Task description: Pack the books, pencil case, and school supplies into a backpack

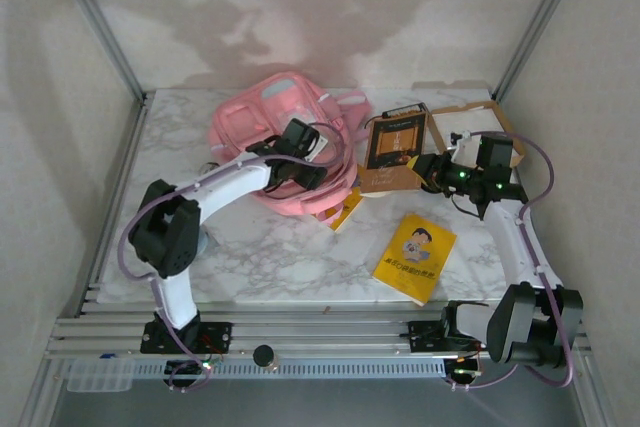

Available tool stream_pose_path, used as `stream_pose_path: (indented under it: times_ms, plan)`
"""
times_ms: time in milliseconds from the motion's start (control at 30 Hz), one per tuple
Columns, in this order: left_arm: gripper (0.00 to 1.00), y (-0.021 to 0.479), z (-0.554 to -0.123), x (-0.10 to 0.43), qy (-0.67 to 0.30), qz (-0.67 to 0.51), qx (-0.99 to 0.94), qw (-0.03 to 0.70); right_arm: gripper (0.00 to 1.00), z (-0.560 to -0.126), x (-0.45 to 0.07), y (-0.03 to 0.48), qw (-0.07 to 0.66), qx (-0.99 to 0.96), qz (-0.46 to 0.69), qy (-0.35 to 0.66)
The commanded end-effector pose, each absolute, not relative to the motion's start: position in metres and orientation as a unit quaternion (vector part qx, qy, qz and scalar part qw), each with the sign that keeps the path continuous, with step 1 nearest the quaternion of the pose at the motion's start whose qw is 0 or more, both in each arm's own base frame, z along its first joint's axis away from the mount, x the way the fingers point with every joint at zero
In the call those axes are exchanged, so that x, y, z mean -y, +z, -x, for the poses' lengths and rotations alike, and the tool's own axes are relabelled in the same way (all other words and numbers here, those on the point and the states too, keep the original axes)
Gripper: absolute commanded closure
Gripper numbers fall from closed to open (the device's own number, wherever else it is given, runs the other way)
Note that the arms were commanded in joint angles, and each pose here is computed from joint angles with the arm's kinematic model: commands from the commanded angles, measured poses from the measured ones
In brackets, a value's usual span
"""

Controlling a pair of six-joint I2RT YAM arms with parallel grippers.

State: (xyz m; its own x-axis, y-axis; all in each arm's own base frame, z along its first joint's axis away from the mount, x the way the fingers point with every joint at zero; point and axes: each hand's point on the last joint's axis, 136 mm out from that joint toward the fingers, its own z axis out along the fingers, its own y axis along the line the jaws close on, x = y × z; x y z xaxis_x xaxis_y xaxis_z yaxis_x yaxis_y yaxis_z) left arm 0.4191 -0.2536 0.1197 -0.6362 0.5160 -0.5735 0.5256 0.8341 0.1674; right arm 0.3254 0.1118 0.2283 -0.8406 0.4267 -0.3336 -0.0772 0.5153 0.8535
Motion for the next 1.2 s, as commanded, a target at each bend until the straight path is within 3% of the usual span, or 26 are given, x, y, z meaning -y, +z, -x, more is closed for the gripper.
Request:
stream_pose_path:
  times_ms: [0, 200, 333, 500, 700, 1167]
  plan:
    - [0.21, 0.106, -0.422, 0.247, 0.031, -0.316, -0.905, 0.282, 1.00, -0.331, -0.112, 0.249, 0.295, -0.817, -0.074, 0.491]
    - [0.22, 0.092, -0.433, 0.249, 0.042, -0.329, -0.906, 0.264, 1.00, -0.332, -0.113, 0.248, 0.290, -0.817, -0.073, 0.493]
    - [0.30, 0.085, -0.442, 0.247, 0.054, -0.335, -0.903, 0.264, 1.00, -0.333, -0.113, 0.247, 0.290, -0.817, -0.072, 0.494]
    - [0.60, 0.080, -0.449, 0.236, 0.056, -0.337, -0.910, 0.236, 1.00, -0.335, -0.112, 0.249, 0.294, -0.820, -0.073, 0.487]
    - [1.00, 0.115, -0.458, 0.237, 0.046, -0.337, -0.900, 0.273, 1.00, -0.337, -0.111, 0.250, 0.297, -0.818, -0.076, 0.487]
    - [1.00, 0.284, -0.456, 0.215, 0.053, -0.279, -0.859, 0.427, 1.00, -0.318, -0.137, 0.257, 0.248, -0.826, -0.061, 0.503]
